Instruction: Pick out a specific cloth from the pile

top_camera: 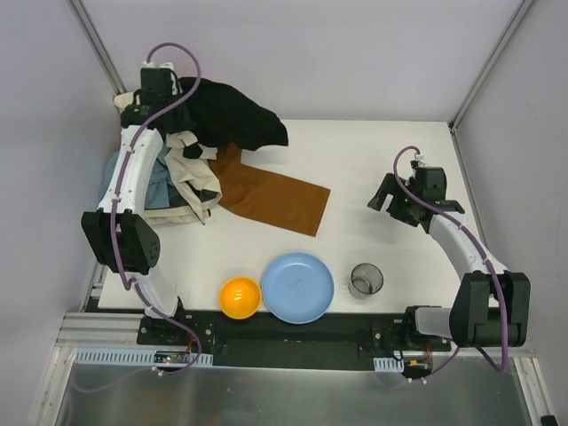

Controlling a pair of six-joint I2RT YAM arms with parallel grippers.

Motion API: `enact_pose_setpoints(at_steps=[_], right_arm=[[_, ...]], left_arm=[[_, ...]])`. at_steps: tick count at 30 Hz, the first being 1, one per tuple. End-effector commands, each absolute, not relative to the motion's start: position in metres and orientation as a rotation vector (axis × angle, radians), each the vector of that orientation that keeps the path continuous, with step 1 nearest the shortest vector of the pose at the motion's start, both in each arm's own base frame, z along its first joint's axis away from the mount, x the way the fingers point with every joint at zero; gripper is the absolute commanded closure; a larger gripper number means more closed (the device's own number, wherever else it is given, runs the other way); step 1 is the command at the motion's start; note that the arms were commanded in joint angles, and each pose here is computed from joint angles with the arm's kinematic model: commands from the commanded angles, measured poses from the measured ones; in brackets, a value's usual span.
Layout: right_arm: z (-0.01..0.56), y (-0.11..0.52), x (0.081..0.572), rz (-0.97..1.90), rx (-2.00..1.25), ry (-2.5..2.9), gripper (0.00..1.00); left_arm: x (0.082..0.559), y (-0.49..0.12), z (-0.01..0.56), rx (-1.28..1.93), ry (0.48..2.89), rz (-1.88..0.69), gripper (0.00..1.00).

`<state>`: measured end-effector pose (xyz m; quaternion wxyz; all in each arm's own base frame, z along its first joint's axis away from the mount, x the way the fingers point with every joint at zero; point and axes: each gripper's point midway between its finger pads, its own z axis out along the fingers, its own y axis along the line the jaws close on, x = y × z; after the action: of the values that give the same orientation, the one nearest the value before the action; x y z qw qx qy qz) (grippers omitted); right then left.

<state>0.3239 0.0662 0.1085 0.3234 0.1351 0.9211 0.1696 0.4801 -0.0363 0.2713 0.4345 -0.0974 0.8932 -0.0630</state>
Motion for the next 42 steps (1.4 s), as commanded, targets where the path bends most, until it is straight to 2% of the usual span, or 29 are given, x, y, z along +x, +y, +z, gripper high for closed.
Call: enact_pose_setpoints(at_steps=[1,6,9,14,21,26,33,34,38,39,42], right_arm=[[0.126,0.069,0.333,0.442,0.308,2.378,0.04],[0.122,0.069,0.334,0.442,0.299,2.388,0.04],[0.120,0.071,0.335,0.446,0.294,2.395,0.04],[0.115,0.079,0.338,0.473,0.282,2.412,0.04],[0.114,0.082,0.338,0.471,0.256,2.430,0.04],[0.113,0.082,0.336,0.463,0.250,2.439,0.04],[0.115,0.085,0.336,0.463,0.223,2.448,0.04],[0.115,0.086,0.335,0.467,0.222,2.447,0.04],[0.116,0.088,0.335,0.472,0.212,2.440,0.04],[0.117,0.089,0.334,0.475,0.206,2.440,0.04],[0.120,0.090,0.334,0.479,0.202,2.439,0.04]], left_arm=[[0.470,0.030,0.353,-0.450,1.967,-0.037,1.00],[0.444,0.108,0.316,-0.754,1.979,0.160,1.00],[0.426,0.133,0.275,-0.892,2.034,0.211,1.00],[0.413,0.135,0.192,-1.004,2.205,0.238,1.00],[0.413,0.127,0.080,-1.164,2.453,0.123,1.00],[0.409,0.120,0.041,-1.233,2.537,0.052,0.97],[0.410,0.112,0.081,-1.144,2.475,-0.031,0.74],[0.409,0.110,0.092,-1.127,2.451,-0.042,0.63],[0.399,0.103,0.128,-1.062,2.343,-0.088,0.10],[0.396,0.097,0.136,-1.044,2.325,-0.134,0.01],[0.385,0.080,0.156,-1.002,2.285,-0.232,0.01]])
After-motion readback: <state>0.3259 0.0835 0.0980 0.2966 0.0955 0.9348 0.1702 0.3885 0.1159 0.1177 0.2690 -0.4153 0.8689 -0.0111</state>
